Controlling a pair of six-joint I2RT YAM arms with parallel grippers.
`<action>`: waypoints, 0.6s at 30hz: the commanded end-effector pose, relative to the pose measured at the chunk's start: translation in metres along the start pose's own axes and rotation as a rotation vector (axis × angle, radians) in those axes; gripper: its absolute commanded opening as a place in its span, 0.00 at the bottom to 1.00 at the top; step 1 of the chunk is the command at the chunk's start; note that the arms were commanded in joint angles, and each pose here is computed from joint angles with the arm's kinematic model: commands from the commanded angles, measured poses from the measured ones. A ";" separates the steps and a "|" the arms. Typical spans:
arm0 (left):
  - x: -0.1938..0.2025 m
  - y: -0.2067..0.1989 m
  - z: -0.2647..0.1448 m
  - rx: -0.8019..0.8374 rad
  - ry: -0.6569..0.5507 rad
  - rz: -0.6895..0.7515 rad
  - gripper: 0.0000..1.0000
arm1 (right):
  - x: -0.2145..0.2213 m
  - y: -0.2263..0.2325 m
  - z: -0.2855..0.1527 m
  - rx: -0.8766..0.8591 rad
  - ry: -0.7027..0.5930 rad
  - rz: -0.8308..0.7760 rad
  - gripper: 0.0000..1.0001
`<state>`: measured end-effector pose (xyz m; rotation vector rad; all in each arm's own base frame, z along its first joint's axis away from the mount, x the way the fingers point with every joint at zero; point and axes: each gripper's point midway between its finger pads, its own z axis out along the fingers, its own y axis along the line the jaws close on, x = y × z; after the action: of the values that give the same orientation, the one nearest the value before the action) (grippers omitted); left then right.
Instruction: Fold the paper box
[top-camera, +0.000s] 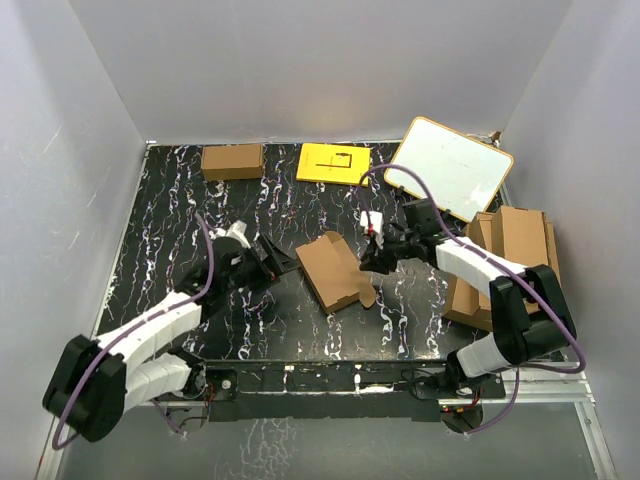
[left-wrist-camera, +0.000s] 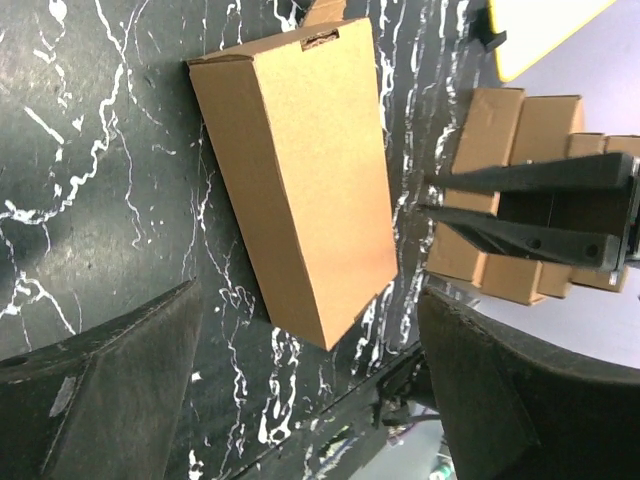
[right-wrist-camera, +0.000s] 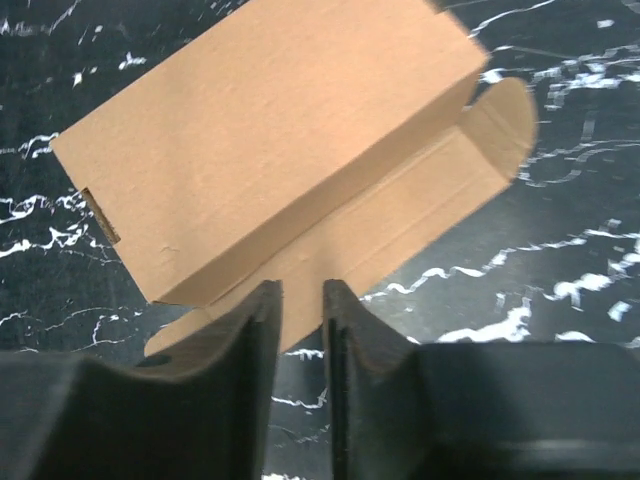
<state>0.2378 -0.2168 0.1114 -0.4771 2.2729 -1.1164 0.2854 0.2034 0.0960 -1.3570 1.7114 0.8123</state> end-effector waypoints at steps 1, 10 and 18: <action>-0.007 0.007 0.013 -0.112 0.010 0.112 0.84 | 0.002 0.004 0.014 -0.038 0.049 -0.154 0.24; -0.009 0.022 0.029 -0.211 0.060 0.196 0.84 | 0.001 0.053 0.049 -0.204 0.079 -0.239 0.20; -0.022 0.014 0.013 -0.192 -0.018 0.269 0.85 | -0.019 0.101 0.079 -0.344 0.033 -0.292 0.27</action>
<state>0.2563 -0.2083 0.0730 -0.3078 2.4527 -0.7759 0.2063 0.2725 0.0551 -1.7960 1.5468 0.8983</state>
